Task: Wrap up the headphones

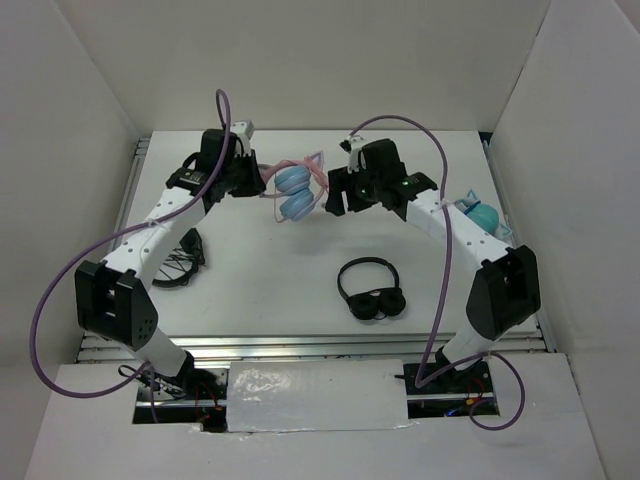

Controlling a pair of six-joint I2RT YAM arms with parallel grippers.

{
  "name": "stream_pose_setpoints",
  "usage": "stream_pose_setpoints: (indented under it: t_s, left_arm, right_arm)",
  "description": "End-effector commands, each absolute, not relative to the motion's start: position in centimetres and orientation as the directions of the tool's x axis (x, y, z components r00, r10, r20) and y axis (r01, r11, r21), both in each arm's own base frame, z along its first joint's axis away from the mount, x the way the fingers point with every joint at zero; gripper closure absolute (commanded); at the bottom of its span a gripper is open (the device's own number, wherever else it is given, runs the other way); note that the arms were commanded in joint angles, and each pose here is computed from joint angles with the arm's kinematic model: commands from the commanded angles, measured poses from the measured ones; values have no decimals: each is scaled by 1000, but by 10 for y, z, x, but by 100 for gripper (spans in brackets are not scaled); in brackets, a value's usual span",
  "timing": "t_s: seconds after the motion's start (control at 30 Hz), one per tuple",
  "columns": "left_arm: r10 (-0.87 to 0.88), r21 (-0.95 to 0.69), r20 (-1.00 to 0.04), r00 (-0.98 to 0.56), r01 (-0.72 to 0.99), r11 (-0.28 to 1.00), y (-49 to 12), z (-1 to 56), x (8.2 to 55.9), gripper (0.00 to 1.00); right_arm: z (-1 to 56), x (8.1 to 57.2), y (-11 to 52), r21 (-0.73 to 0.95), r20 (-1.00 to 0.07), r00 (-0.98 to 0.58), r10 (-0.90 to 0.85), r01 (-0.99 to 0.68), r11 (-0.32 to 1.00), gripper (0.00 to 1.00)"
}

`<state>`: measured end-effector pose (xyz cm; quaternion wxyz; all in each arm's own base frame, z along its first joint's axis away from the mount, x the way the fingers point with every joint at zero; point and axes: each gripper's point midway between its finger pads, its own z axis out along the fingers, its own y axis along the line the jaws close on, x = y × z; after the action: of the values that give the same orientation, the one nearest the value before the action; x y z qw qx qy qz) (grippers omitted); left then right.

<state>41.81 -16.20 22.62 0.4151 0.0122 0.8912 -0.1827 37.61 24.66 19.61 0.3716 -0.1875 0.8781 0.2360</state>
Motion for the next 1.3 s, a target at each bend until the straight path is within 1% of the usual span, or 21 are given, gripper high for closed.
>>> stream_pose_setpoints:
  t_s: [0.0, 0.03, 0.07, 0.17, 0.27, 0.43, 0.6, 0.63, 0.67, 0.77, 0.9, 1.0, 1.03, 1.13, 1.2, 1.27]
  left_arm:
    - [-208, -349, -801, -562, 154, 924, -154, 270, 425, 100]
    - [-220, -356, -797, -563, 143, 924, -152, 269, 426, 100]
    - [-226, -367, -790, -569, 144, 919, -153, 266, 427, 100]
    - [-246, -401, -785, -568, 164, 901, -153, 270, 434, 100]
    - [-260, -415, -762, -594, 139, 899, -147, 259, 445, 100]
    - [-305, -479, -699, -647, 108, 871, -133, 227, 465, 100]
    - [-340, -534, -637, -692, 78, 842, -121, 190, 485, 100]
    - [-344, -529, -620, -706, 52, 847, -114, 182, 487, 100]
    - [-345, -519, -624, -702, 42, 854, -109, 182, 493, 100]
    - [-340, -472, -589, -733, -29, 881, -93, 151, 504, 100]
    - [-351, -456, -564, -747, -73, 887, -74, 133, 514, 100]
    - [-355, -450, -548, -758, -91, 888, -68, 121, 521, 100]
    - [-354, -438, -559, -750, -95, 894, -64, 124, 527, 100]
    - [-345, -404, -539, -769, -124, 907, -59, 108, 532, 100]
    - [-346, -414, -527, -777, -121, 902, -61, 104, 532, 100]
    - [-378, -430, -516, -769, -149, 890, -45, 99, 537, 100]
  right_arm:
    - [224, 385, 233, 205, -813, -561, -157, -528, 824, 23]
    - [224, 385, 232, 201, -813, -559, -163, -532, 823, 19]
    - [224, 384, 233, 203, -814, -556, -172, -548, 811, 1]
    - [222, 384, 232, 207, -815, -553, -170, -553, 807, 0]
    - [225, 382, 227, 212, -825, -544, -153, -549, 809, 0]
    - [233, 376, 212, 246, -836, -542, -86, -512, 823, 0]
    - [225, 365, 193, 280, -823, -566, -41, -468, 838, 0]
    - [223, 364, 189, 282, -820, -571, -35, -458, 843, 0]
    - [219, 363, 185, 280, -817, -575, -34, -447, 850, 0]
    - [212, 364, 172, 266, -816, -577, -27, -417, 869, 0]
    - [198, 368, 158, 271, -787, -617, -11, -363, 892, 0]
    - [193, 371, 153, 283, -776, -631, -3, -352, 892, 0]
    - [193, 372, 152, 285, -776, -631, 0, -350, 893, 0]
    - [189, 374, 147, 286, -767, -642, 3, -337, 897, 0]
    - [189, 374, 147, 290, -766, -642, 8, -334, 897, 0]
    - [190, 374, 146, 293, -764, -645, 9, -336, 895, 0]
